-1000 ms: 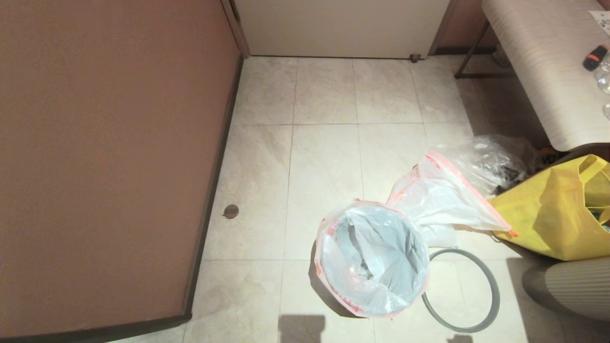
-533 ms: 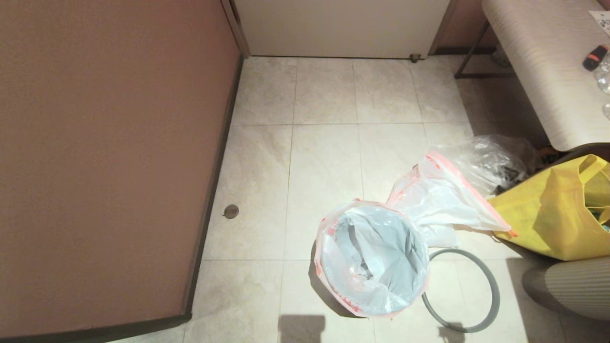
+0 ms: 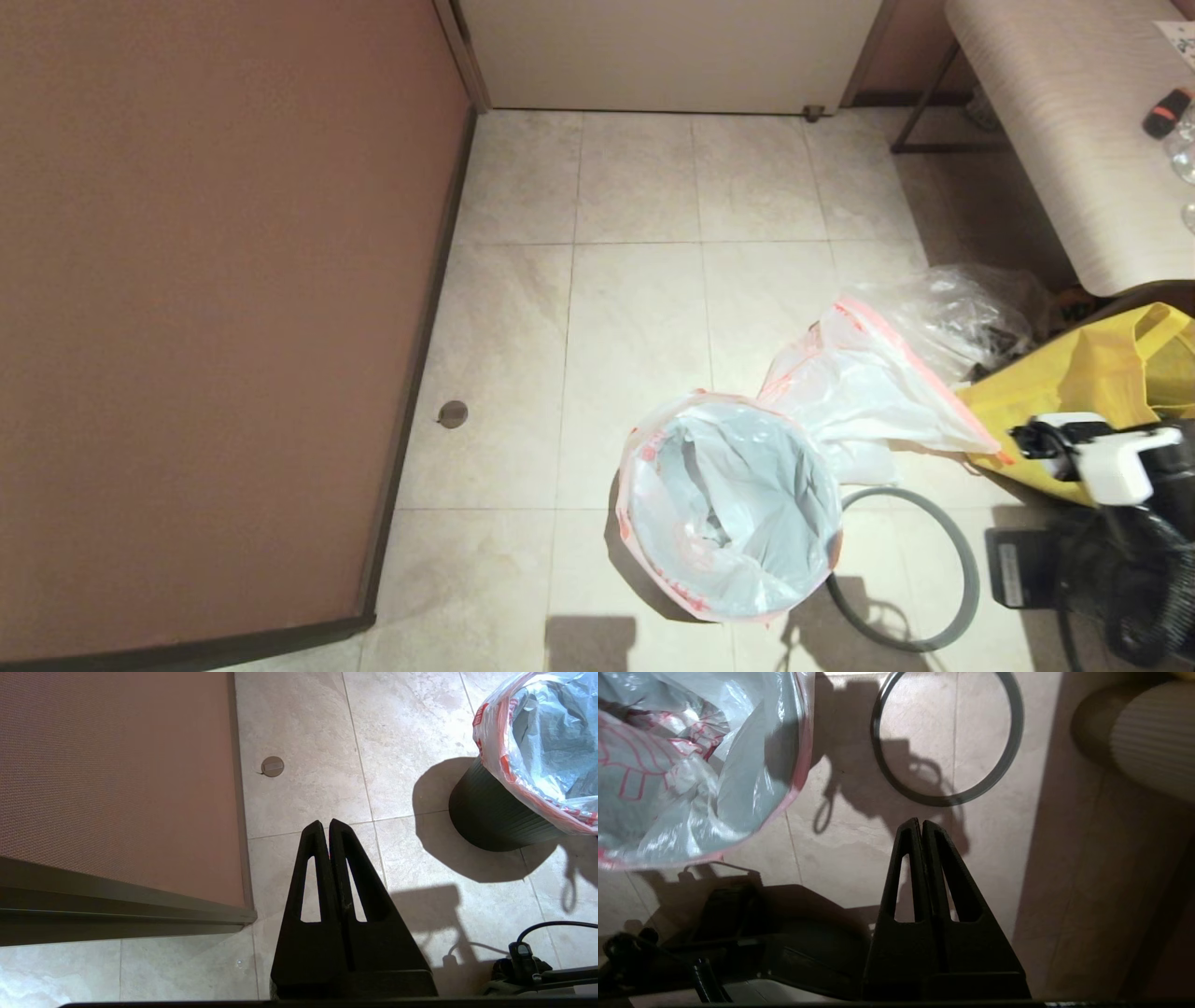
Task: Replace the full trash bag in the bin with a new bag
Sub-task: Place the trash can ring on the trash can
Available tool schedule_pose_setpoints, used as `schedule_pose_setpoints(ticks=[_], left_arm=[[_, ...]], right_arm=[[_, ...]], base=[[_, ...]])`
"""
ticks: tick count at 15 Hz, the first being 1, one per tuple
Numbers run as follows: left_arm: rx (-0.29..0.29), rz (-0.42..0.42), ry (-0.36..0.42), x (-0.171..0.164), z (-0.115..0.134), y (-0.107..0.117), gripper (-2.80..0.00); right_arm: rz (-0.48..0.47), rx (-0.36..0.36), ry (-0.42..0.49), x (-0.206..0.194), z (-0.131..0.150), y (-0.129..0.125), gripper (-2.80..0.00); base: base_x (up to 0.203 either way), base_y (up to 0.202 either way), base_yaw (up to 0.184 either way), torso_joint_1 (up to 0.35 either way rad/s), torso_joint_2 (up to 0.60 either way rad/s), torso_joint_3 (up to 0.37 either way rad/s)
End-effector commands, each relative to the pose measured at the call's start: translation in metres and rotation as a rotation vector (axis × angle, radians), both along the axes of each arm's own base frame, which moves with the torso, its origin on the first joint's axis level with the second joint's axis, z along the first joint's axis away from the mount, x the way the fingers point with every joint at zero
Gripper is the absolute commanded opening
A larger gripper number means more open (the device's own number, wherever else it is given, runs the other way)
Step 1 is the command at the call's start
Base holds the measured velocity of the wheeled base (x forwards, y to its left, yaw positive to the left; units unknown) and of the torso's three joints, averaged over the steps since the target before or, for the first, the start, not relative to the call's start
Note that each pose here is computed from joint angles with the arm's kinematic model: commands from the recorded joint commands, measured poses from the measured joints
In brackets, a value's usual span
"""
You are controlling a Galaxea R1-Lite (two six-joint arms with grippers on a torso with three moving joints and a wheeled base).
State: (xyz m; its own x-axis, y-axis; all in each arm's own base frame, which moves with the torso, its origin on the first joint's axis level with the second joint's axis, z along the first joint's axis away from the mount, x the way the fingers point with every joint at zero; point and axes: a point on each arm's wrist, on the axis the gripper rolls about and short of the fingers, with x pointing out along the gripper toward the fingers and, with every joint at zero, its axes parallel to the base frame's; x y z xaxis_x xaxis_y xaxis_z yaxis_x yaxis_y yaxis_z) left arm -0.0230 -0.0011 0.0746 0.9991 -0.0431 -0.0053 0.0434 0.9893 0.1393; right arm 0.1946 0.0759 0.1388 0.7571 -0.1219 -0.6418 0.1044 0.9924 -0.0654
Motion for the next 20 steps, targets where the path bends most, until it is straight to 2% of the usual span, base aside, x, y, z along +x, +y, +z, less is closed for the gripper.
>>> schedule_pose_setpoints(ticks=[1,3,5,7,11,14,16,18,20], left_arm=[[0.001,0.0,0.002,0.0,0.0,0.0,-2.8],[0.001,0.0,0.002,0.0,0.0,0.0,-2.8],[0.001,0.0,0.002,0.0,0.0,0.0,-2.8],[0.001,0.0,0.002,0.0,0.0,0.0,-2.8],[0.001,0.0,0.002,0.0,0.0,0.0,-2.8],[0.001,0.0,0.002,0.0,0.0,0.0,-2.8],[0.001,0.0,0.002,0.0,0.0,0.0,-2.8],[0.001,0.0,0.002,0.0,0.0,0.0,-2.8],[0.001,0.002,0.002,0.0,0.0,0.0,-2.8]], right_arm=[[-0.049,-0.054,0.211,0.053,-0.058,0.011,-2.8],[-0.119,0.02,0.242,0.106,-0.081,0.008,-2.8],[-0.192,0.097,0.239,0.159,-0.089,-0.011,-2.8],[-0.264,0.17,0.299,0.193,-0.106,-0.026,-2.8],[-0.435,0.301,0.484,0.238,-0.127,-0.034,-2.8],[-0.556,0.319,0.649,0.257,-0.169,-0.053,-2.8],[-0.599,0.315,0.705,0.263,-0.186,-0.07,-2.8],[-0.553,0.314,0.717,0.265,-0.189,-0.072,-2.8],[-0.485,0.308,0.678,0.271,-0.193,-0.069,-2.8]], base=[[0.0,0.0,0.0,0.0,0.0,0.0],[0.0,0.0,0.0,0.0,0.0,0.0],[0.0,0.0,0.0,0.0,0.0,0.0],[0.0,0.0,0.0,0.0,0.0,0.0],[0.0,0.0,0.0,0.0,0.0,0.0],[0.0,0.0,0.0,0.0,0.0,0.0],[0.0,0.0,0.0,0.0,0.0,0.0],[0.0,0.0,0.0,0.0,0.0,0.0],[0.0,0.0,0.0,0.0,0.0,0.0]])
